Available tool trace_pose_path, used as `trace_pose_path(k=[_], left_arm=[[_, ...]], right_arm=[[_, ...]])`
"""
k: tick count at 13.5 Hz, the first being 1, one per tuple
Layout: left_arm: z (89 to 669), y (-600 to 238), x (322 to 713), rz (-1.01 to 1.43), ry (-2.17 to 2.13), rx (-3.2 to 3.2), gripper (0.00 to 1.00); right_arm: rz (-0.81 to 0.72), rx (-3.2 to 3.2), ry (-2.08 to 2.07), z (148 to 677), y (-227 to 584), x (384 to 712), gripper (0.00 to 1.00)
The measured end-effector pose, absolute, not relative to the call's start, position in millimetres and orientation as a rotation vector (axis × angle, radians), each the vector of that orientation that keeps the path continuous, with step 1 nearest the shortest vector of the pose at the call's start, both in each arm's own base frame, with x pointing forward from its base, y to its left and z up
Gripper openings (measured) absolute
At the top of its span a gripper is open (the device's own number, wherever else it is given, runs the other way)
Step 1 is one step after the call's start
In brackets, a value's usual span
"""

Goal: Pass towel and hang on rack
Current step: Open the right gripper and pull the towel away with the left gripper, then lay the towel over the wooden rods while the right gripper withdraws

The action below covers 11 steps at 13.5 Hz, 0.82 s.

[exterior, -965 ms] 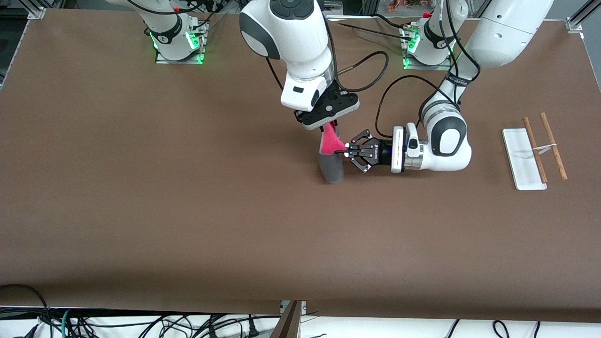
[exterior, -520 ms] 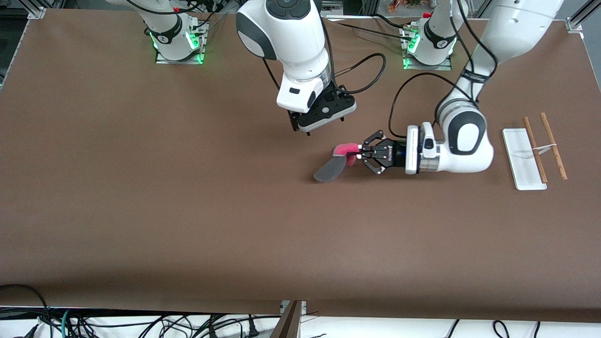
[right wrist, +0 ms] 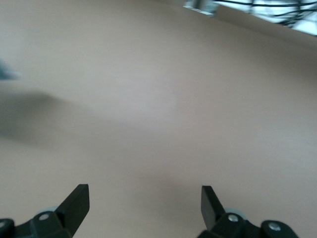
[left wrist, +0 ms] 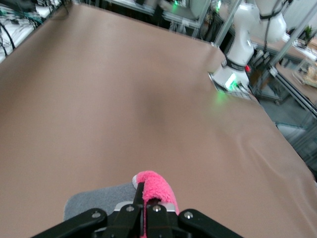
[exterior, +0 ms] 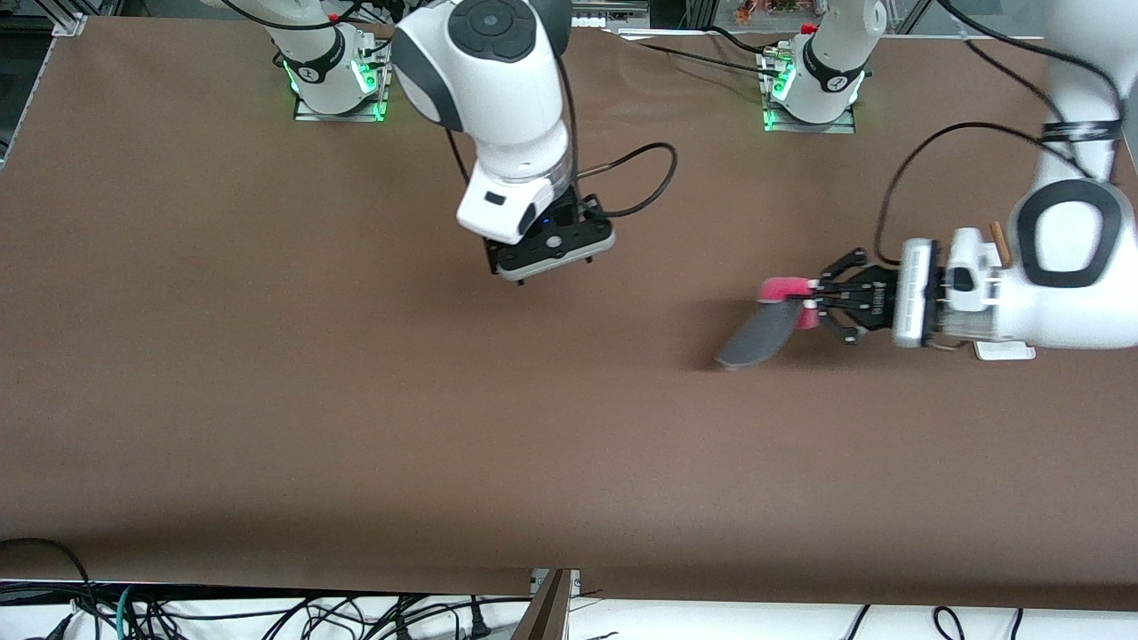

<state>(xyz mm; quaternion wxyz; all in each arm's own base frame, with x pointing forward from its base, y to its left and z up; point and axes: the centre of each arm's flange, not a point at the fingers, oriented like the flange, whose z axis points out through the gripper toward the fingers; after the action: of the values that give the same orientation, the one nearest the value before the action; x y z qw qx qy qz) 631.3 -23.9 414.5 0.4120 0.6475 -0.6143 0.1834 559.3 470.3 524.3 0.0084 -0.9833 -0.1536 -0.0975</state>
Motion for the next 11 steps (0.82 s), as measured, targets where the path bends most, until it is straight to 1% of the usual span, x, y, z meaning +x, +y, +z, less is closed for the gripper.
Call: trace_pose_path(k=[2,5,8,11], left_arm=[[416,35,625,0.369,-1.548,1.686,0.03],[407,143,606,0.216,-1.542,1.842,0.03],[406,243,572,0.105,-1.481,2.004,0.03],[383,339,538,0.094,-1.354,2.124,0.03]], right_arm=[[-0.306,-3.117,-0.483,532,443,573,1.0],[-0.314,-3.168,-0.499,537,409,593,1.0],[-0.326,-3.212,-0.436,541,381,608,1.0],[-0.338,-3.255,-0.363,551,349,621,1.0]])
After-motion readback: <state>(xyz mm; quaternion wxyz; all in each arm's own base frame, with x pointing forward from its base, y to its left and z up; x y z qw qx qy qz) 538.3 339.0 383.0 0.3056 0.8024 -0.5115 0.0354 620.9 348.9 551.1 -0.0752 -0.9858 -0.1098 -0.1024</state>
